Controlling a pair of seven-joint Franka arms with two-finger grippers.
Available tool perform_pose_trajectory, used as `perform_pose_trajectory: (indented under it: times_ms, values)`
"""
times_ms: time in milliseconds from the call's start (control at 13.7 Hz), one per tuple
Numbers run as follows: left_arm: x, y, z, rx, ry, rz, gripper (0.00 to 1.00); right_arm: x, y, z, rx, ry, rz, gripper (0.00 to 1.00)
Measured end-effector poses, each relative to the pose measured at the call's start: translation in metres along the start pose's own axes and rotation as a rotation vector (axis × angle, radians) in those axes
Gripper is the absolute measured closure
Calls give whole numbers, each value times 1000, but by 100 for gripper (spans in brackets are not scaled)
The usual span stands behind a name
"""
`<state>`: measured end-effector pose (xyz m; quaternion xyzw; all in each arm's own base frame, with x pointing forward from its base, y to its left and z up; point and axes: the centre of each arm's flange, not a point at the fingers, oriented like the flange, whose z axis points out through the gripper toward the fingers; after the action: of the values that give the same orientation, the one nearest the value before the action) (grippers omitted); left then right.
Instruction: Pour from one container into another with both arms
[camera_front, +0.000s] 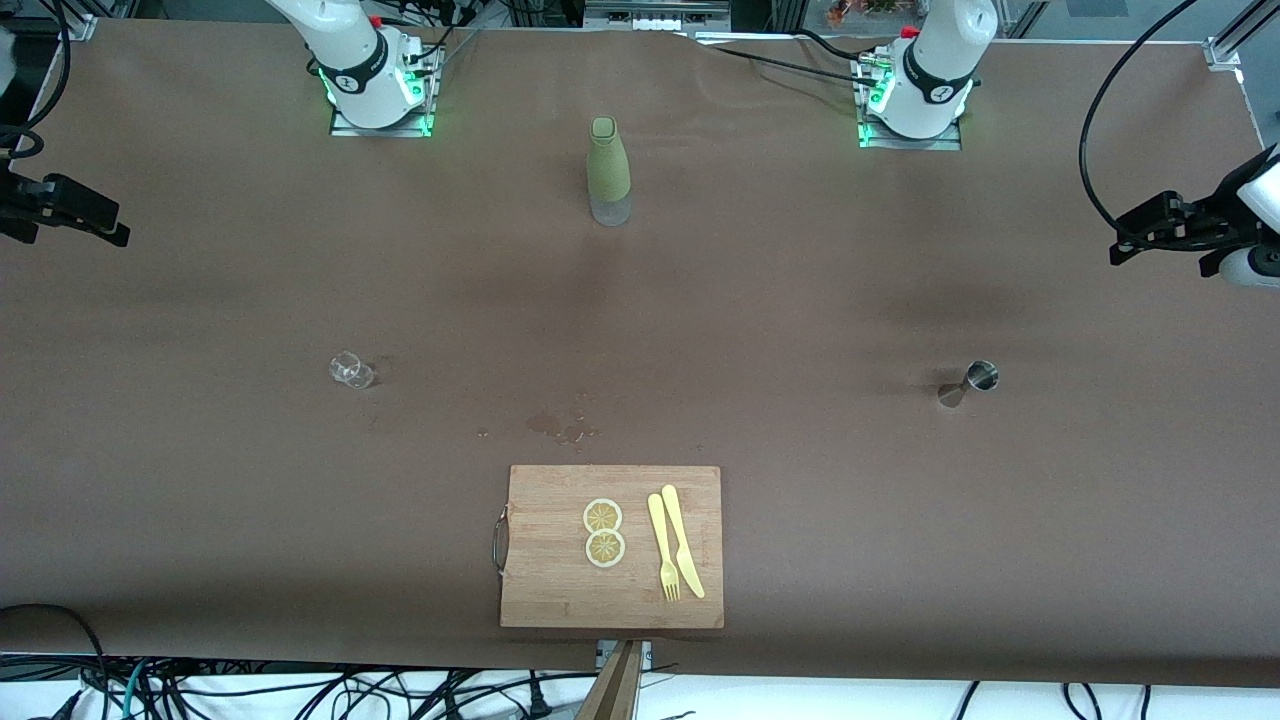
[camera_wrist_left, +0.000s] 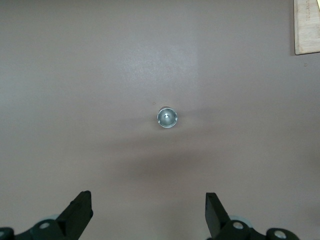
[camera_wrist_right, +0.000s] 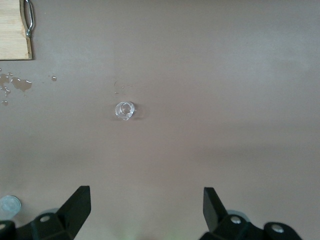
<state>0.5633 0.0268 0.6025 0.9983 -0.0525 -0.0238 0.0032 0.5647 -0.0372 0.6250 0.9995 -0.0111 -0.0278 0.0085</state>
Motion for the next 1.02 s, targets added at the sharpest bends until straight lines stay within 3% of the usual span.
perform_pose_trajectory:
  times_ms: [1024]
  values:
    - [0, 1, 0, 0, -1, 1, 0, 1, 3, 3, 0, -5, 5, 0]
